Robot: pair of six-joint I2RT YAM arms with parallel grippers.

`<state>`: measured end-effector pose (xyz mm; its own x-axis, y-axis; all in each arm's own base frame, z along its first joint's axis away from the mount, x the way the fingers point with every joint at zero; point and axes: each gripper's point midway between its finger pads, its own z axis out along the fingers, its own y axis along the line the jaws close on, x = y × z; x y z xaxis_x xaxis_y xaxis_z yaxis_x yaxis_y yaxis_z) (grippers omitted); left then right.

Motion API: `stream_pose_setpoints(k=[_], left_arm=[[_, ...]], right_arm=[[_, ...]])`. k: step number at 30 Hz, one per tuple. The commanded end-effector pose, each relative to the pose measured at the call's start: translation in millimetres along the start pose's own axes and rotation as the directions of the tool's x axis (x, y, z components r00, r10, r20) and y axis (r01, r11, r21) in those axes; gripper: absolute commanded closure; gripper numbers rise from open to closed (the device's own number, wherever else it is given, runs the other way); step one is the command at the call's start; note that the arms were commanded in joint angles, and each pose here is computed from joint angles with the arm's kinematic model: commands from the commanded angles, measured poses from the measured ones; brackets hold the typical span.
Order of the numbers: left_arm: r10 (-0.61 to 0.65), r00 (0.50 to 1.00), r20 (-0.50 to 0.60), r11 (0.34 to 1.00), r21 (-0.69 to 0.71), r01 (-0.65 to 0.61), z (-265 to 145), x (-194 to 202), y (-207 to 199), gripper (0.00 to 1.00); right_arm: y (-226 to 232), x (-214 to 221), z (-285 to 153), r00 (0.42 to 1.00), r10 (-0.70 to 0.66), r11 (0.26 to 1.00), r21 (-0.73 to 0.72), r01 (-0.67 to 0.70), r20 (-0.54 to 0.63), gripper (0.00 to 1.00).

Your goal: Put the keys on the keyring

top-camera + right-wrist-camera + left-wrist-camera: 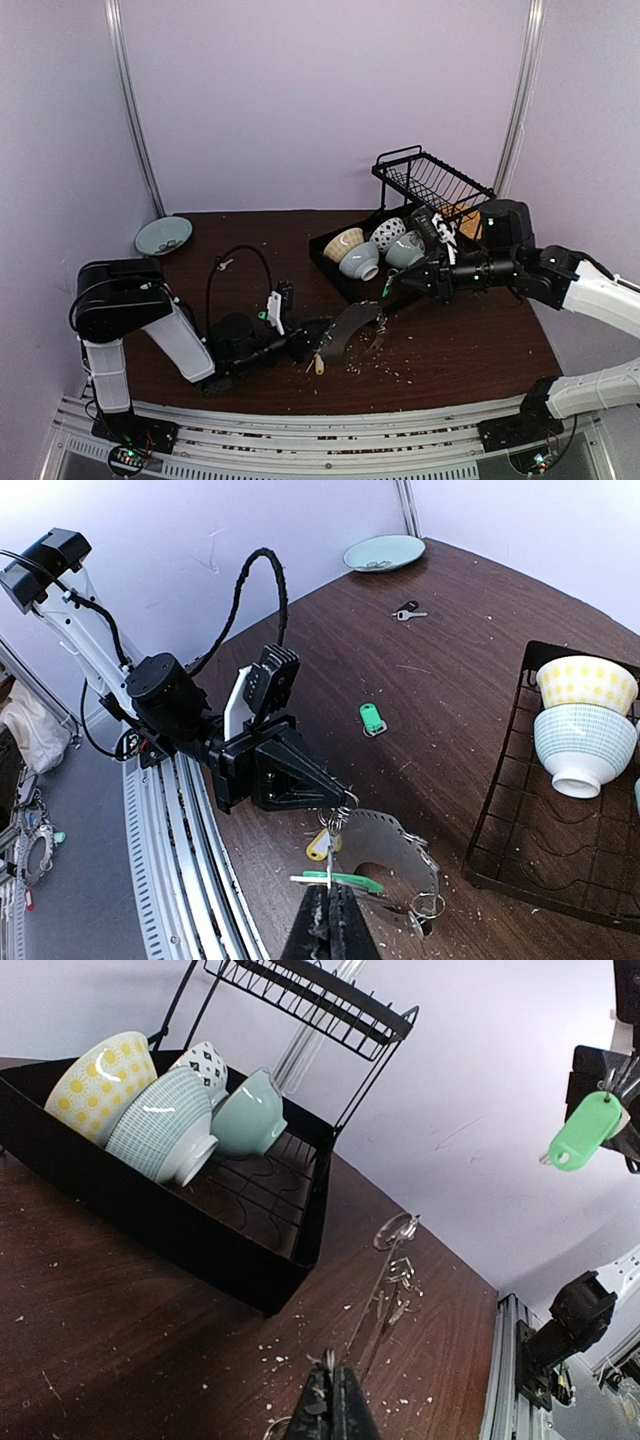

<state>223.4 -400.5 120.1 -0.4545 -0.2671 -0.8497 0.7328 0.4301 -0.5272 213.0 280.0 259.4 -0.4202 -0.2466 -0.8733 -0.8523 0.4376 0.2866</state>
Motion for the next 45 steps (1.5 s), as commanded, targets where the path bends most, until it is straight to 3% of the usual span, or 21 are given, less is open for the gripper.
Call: stream_pose_setpoints(k=[1,5,10,16,19,24,27,38,42,45], left_arm=[[-0.032,0.988,-0.154,0.996,-0.088,0.018,-11,36,9,1.0],[-0.086,0.991,-0.107,0.994,-0.07,0.079,-30,27,4,1.0],[0.037,0.985,-0.166,0.999,-0.004,-0.038,-21,33,-23,1.0],[-0.017,0.974,-0.226,0.999,-0.042,0.007,-24,37,-21,1.0],[0.015,0.946,-0.323,0.997,-0.061,-0.036,-24,49,-19,1.0],[0.156,0.907,-0.391,0.987,0.042,-0.152,-19,42,-41,1.0],[0.247,0.853,-0.46,0.968,0.078,-0.238,-18,47,-43,1.0],[0.343,0.661,-0.668,0.921,0.1,-0.377,-26,44,-43,1.0],[0.343,0.65,-0.678,0.933,0.166,-0.32,-25,39,-64,1.0],[0.353,0.682,-0.64,0.934,0.201,-0.295,-23,25,-80,1.0]], right_arm=[[15,-21,-24,0.997,-0.015,1.0,-0.015,0.016,0.081,1.0],[18,-22,-32,0.994,-0.011,1.0,-0.005,0.012,0.105,1.0],[15,-12,-27,0.997,0.021,1.0,-0.007,-0.021,0.073,1.0],[14,-12,-24,0.996,0.032,0.999,-0.01,-0.031,0.08,1.0],[11,-9,-20,0.997,0.033,0.999,-0.004,-0.033,0.067,1.0],[6,-4,-10,0.999,0.037,0.999,-0.002,-0.037,0.038,1.0],[4,2,-3,0.999,0.043,0.999,-0.007,-0.043,0.017,1.0],[-2,14,15,0.999,0.036,0.999,-0.017,-0.037,-0.029,1.0],[-5,16,20,0.999,0.027,0.999,-0.016,-0.028,-0.037,1.0],[-7,17,22,0.999,0.019,1.0,-0.009,-0.019,-0.045,1.0]])
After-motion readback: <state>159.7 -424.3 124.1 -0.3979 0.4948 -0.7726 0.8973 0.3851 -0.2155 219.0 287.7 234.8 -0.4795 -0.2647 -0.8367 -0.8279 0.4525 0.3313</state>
